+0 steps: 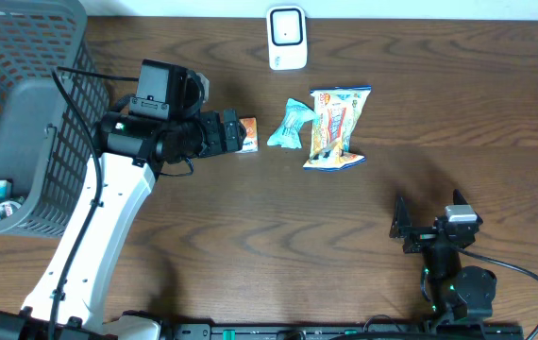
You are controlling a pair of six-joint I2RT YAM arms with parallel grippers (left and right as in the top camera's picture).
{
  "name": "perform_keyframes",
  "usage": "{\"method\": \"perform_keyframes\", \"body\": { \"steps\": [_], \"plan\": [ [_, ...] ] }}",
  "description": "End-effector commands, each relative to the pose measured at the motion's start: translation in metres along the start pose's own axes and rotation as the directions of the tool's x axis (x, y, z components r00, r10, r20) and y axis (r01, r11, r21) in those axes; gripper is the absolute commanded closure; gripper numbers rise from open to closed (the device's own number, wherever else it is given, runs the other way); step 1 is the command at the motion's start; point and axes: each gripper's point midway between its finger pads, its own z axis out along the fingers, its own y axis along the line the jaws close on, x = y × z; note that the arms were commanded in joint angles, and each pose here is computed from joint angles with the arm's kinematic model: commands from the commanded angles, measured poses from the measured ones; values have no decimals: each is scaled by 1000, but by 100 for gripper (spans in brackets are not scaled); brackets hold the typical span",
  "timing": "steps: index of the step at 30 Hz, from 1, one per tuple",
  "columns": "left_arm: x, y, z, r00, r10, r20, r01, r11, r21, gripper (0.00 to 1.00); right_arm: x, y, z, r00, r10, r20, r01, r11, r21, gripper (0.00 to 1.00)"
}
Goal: Scan the item barcode
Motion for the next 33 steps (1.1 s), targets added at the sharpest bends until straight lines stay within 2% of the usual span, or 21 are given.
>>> {"method": "perform_keyframes", "body": {
  "steps": [1,9,17,21,27,29,33],
  "plan": [
    [-1,2,1,1000,10,-2,-10,1000,-14,2,2,-3,0,1000,11,-6,-11,1000,12,1],
    [-9,-4,-6,999,29,33,-29,1000,4,2,2,-3,0,1000,11,-6,-11,1000,12,1],
    [-34,-24,-44,974,137,183,-147,988,42,2,2,-3,0,1000,11,-6,-11,1000,12,1],
    [-52,-18,-81,946,129,298,-142,990,22,2,2,-3,0,1000,11,-6,-11,1000,12,1],
    [-79,11,-153,855,73,514,-74,997,-19,2,2,-3,0,1000,11,-6,-11,1000,12,1],
    [-91,28,-189,784,55,618,-34,998,-46,2,2,-3,0,1000,11,-6,-11,1000,12,1],
    [-100,65,-242,666,-15,746,97,993,-68,2,2,-3,0,1000,11,-6,-11,1000,12,1]
  ]
}}
